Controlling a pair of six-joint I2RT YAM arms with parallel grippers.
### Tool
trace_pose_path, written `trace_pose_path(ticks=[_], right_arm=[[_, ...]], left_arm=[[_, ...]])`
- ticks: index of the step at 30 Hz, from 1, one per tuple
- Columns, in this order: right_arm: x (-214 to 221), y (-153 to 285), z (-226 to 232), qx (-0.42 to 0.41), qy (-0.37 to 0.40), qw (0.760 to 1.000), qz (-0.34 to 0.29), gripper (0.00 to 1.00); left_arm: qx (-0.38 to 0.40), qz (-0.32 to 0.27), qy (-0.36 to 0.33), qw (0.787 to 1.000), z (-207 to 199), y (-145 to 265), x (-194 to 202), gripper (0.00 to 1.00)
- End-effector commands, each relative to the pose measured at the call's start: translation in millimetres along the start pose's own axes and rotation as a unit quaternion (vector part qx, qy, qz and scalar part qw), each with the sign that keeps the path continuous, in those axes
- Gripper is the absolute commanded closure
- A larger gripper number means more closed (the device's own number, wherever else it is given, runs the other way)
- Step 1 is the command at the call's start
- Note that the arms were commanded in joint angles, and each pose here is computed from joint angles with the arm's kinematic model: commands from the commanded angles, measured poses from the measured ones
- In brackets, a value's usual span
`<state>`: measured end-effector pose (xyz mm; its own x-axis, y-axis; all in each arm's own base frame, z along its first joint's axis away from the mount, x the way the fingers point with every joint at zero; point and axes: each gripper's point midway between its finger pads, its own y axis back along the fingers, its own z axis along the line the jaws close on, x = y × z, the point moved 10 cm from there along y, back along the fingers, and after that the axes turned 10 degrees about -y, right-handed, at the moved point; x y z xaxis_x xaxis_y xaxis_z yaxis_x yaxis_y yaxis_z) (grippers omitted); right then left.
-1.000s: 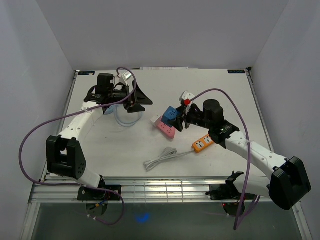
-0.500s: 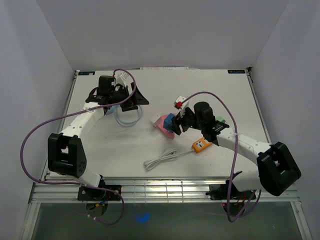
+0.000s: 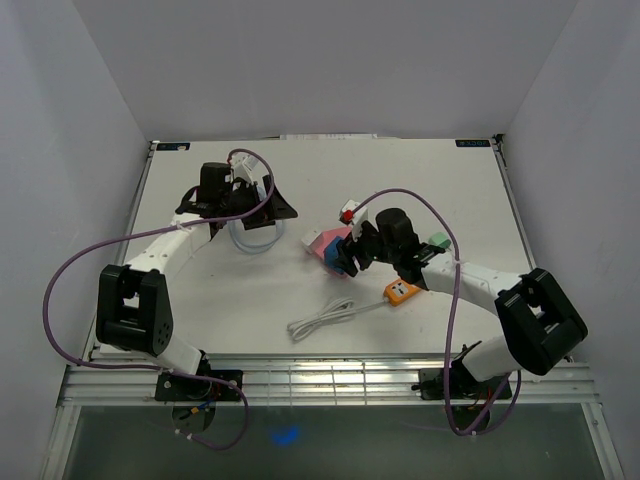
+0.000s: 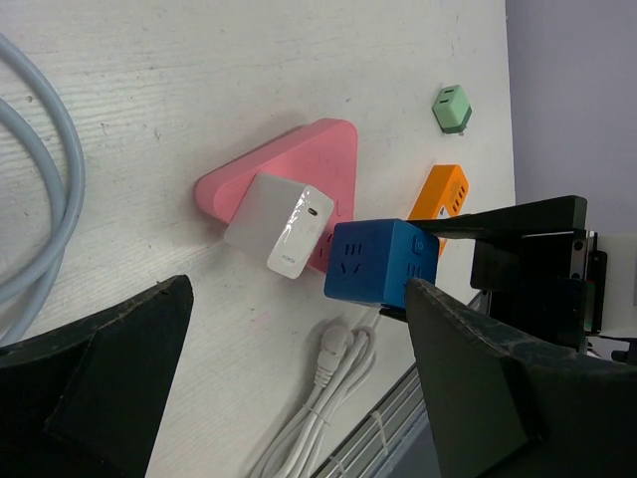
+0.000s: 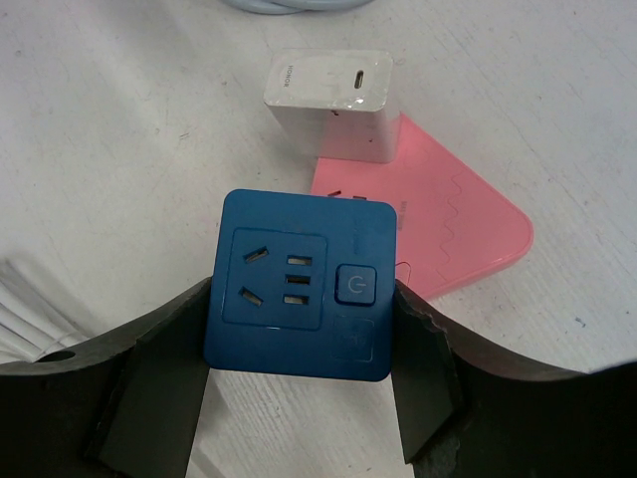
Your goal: Insert the plug
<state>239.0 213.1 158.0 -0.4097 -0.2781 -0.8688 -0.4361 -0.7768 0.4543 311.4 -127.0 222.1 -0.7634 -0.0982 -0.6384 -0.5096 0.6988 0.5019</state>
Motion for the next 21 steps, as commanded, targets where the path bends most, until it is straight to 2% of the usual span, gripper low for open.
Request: trace_pose_path(ticks=[1, 21], right_arm=[[-18.6, -5.0, 0.6, 0.005, 0.020, 0.999, -0.042, 0.92], [-15.3, -8.6, -3.7, 0.046, 0.020, 0.998, -0.042, 0.92]], left_arm=[[0.023, -0.011, -0.025, 0.999, -6.0, 4.8, -1.6, 0.02], [0.040, 0.009, -0.015, 0.999, -2.7, -1.9, 3.3, 0.02]])
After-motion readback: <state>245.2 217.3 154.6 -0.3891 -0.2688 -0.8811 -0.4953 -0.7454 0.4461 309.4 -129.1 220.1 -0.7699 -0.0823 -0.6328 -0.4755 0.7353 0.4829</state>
